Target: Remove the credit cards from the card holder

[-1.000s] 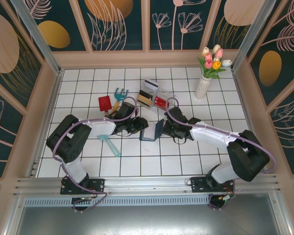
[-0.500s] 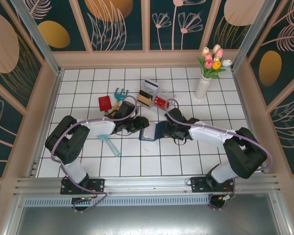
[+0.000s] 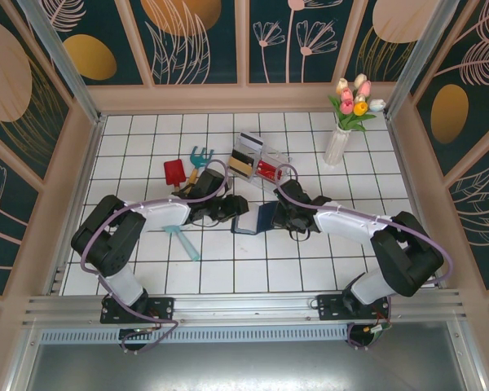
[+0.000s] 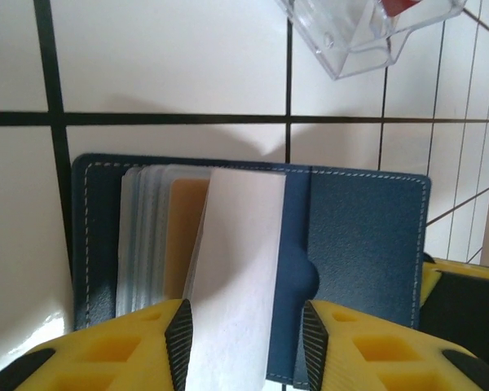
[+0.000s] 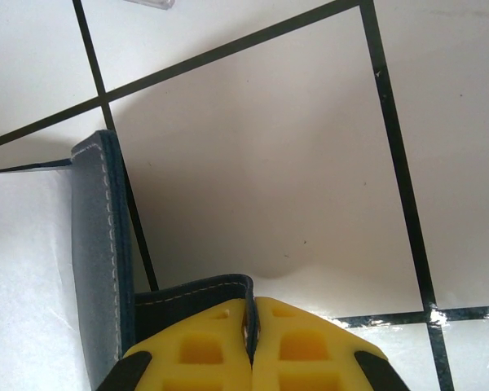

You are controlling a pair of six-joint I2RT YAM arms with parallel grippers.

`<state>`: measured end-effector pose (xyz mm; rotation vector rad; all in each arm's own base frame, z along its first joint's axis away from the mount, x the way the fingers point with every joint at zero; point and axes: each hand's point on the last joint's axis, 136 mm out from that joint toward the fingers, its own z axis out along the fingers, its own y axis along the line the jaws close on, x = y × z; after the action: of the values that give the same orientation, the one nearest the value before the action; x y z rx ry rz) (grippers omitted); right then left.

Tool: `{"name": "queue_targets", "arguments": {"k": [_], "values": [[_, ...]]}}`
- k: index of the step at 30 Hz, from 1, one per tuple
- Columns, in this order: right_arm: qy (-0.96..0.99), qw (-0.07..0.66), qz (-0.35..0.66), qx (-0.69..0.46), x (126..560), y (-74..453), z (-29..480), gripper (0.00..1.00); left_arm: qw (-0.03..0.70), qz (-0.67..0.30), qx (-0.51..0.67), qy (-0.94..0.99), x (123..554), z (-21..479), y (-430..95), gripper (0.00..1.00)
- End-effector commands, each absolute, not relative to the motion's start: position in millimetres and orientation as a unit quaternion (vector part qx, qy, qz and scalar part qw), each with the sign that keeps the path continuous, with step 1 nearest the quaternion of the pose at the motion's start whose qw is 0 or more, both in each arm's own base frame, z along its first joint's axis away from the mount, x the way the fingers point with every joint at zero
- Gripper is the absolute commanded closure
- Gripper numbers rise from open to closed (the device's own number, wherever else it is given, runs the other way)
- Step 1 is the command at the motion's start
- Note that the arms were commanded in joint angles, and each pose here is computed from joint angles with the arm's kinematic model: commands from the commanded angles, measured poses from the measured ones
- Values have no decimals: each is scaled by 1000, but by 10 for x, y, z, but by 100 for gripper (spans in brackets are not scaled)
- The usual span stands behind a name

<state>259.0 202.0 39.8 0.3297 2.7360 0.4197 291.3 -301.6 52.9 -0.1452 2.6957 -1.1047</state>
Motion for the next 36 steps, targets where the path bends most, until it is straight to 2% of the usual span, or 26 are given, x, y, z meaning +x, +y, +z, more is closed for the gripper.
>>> {"name": "queue_targets", "arguments": {"k": [1, 4, 9, 12, 22, 30, 36], "values": [[970, 159, 141, 118, 2522, 1965, 288, 97, 97, -372, -37, 923, 2795, 463, -3003, 56], [970, 158, 140, 118, 2515, 1958, 275, 97, 90, -344, -45, 934, 2785, 299, -2927, 52], [970, 156, 142, 117, 2504, 1959, 267, 97, 92, -340, -45, 935, 2789, 297, -2914, 50], [971, 156, 142, 117, 2503, 1961, 267, 97, 87, -351, -40, 932, 2771, 304, -2957, 57], [971, 155, 142, 117, 2506, 1965, 262, 97, 90, -366, -24, 926, 2761, 392, -3055, 66], [971, 156, 141, 116, 2507, 1957, 264, 97, 95, -385, -16, 918, 2763, 492, -3103, 66], [969, 159, 147, 116, 2511, 1972, 288, 97, 91, -435, -2, 896, 2722, 627, -3255, 61]]}}
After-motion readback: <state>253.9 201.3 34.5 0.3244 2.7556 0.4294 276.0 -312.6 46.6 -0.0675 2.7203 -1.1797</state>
